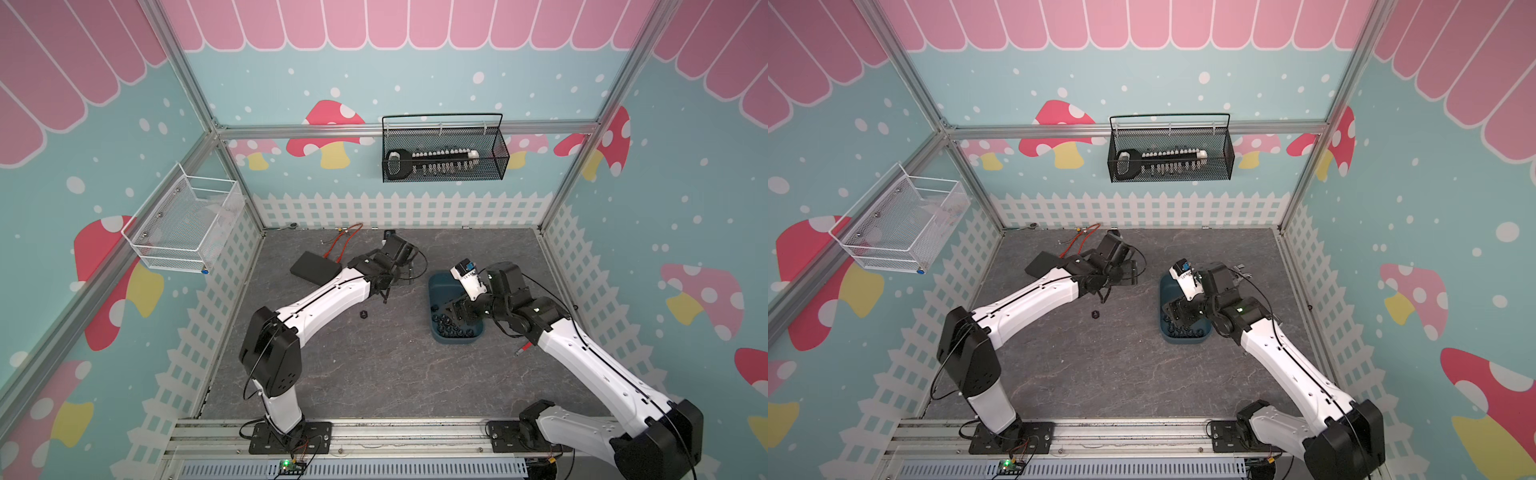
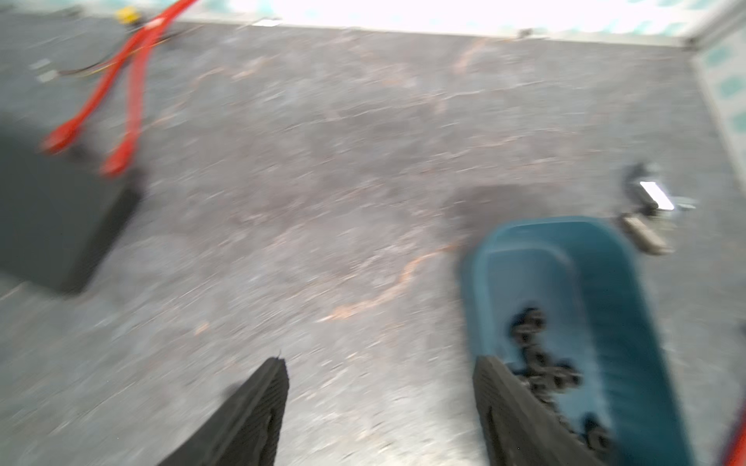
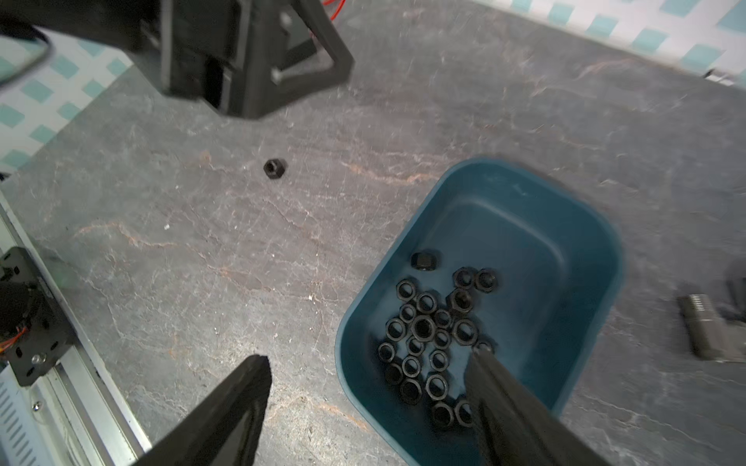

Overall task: Put the nuts on the desktop into the storage box
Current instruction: Pick up the nut from the center of the board.

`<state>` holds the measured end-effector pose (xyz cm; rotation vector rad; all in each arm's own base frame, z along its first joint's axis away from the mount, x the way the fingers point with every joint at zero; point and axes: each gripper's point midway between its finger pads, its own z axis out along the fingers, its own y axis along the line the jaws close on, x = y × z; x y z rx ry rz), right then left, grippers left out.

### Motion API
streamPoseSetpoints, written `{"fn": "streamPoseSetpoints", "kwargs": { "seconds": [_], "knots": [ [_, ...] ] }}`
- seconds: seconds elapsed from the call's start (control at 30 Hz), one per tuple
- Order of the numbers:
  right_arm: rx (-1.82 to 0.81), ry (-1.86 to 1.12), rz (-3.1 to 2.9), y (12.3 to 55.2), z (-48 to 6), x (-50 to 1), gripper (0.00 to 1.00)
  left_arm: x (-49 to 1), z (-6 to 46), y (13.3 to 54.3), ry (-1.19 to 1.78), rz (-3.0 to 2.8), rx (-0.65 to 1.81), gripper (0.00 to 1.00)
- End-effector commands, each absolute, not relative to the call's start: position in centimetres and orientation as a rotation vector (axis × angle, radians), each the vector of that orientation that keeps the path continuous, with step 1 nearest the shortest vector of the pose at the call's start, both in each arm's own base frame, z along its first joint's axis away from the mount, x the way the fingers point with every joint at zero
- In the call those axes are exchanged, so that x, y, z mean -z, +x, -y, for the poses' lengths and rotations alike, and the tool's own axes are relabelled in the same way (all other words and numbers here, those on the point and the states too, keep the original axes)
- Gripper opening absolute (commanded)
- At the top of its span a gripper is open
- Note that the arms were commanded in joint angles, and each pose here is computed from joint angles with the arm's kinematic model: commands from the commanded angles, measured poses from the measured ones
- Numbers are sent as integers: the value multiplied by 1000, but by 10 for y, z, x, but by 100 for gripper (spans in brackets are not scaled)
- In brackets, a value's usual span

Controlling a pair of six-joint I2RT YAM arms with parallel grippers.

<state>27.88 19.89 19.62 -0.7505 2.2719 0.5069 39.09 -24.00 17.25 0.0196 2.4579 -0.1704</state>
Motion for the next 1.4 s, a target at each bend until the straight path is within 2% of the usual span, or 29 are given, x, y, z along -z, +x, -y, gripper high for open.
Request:
{"fn": "streamPoseSetpoints", "kwargs": {
  "seconds": [0.0,0.13,0.37,0.53,0.8,1.1,1.2,1.37],
  "knots": [
    [-558,-815,-2267,277,-226,-189,81,-118,203,351,-40,-2606,2,76],
    [-569,-957,-2288,277,-274,-167,81,-121,154,345,-236,-2557,-44,76],
    [-497,-1154,-2322,286,-352,-114,81,-179,58,354,-620,-2262,17,80],
    [-455,-1194,-2326,308,-397,-84,79,-213,23,351,-701,-2099,65,83],
    [-397,-1195,-2336,341,-433,-45,70,-196,22,354,-685,-2151,96,83],
    [-399,-1207,-2364,343,-439,-28,61,-158,47,350,-537,-2364,173,80],
    [-396,-1212,-2375,341,-438,-23,55,-148,52,340,-486,-2419,189,77],
    [-386,-1218,-2394,339,-435,-14,44,-154,56,326,-435,-2428,230,77]
  ]
}}
